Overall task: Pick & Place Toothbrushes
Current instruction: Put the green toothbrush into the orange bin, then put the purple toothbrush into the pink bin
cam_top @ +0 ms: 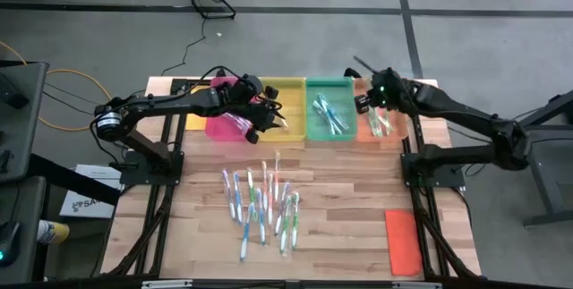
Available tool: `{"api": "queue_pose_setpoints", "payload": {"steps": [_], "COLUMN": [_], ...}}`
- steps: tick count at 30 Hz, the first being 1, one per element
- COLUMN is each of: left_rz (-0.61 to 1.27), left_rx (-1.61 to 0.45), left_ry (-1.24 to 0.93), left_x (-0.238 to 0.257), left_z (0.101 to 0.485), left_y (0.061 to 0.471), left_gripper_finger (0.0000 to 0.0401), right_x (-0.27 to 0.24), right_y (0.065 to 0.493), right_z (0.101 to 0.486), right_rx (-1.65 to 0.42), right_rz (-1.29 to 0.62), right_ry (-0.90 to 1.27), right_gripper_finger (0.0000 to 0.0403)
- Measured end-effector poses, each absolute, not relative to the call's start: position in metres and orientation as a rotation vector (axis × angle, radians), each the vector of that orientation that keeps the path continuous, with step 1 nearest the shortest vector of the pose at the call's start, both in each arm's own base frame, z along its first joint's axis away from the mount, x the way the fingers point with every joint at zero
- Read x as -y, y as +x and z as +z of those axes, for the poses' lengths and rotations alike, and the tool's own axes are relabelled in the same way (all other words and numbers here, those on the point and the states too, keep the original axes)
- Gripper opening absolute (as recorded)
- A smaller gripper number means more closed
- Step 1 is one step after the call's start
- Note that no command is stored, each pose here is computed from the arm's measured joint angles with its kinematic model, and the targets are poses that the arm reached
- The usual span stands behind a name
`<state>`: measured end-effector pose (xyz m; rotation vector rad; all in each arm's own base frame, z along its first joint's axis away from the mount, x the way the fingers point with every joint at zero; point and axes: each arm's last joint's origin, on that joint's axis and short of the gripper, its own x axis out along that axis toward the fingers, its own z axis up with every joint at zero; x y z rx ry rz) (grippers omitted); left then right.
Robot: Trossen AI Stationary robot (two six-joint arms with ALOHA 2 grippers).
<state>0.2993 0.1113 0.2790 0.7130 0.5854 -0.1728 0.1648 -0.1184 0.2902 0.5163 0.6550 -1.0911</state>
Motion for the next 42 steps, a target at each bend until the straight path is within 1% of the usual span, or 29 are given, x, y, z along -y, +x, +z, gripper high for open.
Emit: {"api": "queue_pose_setpoints", "payload": {"steps": [5, 12, 18, 23, 28, 31, 35, 38, 42], "left_rz": [-0.205, -0.233, -0.209, -0.197, -0.188, -0.182, -0.163, -0.163, -0.216], "left_rx": [-0.685, -0.797, -0.817, -0.826, -0.832, -0.8, -0.785, -0.786, -0.799], "left_ry": [0.702, 0.699, 0.69, 0.65, 0.63, 0.644, 0.642, 0.636, 0.59], "left_x": [-0.11, -0.108, -0.117, -0.127, -0.126, -0.122, -0.118, -0.113, -0.106], "left_z": [0.271, 0.264, 0.262, 0.251, 0.24, 0.246, 0.251, 0.251, 0.238], "left_y": [0.294, 0.287, 0.282, 0.273, 0.265, 0.259, 0.25, 0.241, 0.232], "left_gripper_finger": [0.0122, 0.0122, 0.0122, 0.0122, 0.0122, 0.0122, 0.0122, 0.0122, 0.0122], "right_x": [0.14, 0.17, 0.187, 0.193, 0.193, 0.189, 0.181, 0.17, 0.148], "right_y": [0.142, 0.131, 0.135, 0.141, 0.14, 0.138, 0.135, 0.136, 0.14], "right_z": [0.283, 0.264, 0.242, 0.232, 0.234, 0.241, 0.252, 0.263, 0.278], "right_rx": [-0.717, -0.838, -0.955, -0.988, -0.97, -0.938, -0.869, -0.822, -0.769], "right_rz": [-1.215, -1.282, -1.292, -1.275, -1.273, -1.266, -1.165, -1.086, -1.008], "right_ry": [0.608, 0.689, 0.716, 0.734, 0.732, 0.731, 0.779, 0.777, 0.712], "right_gripper_finger": [0.0027, 0.0029, 0.0057, 0.0085, 0.0123, 0.0149, 0.018, 0.0193, 0.0196]}}
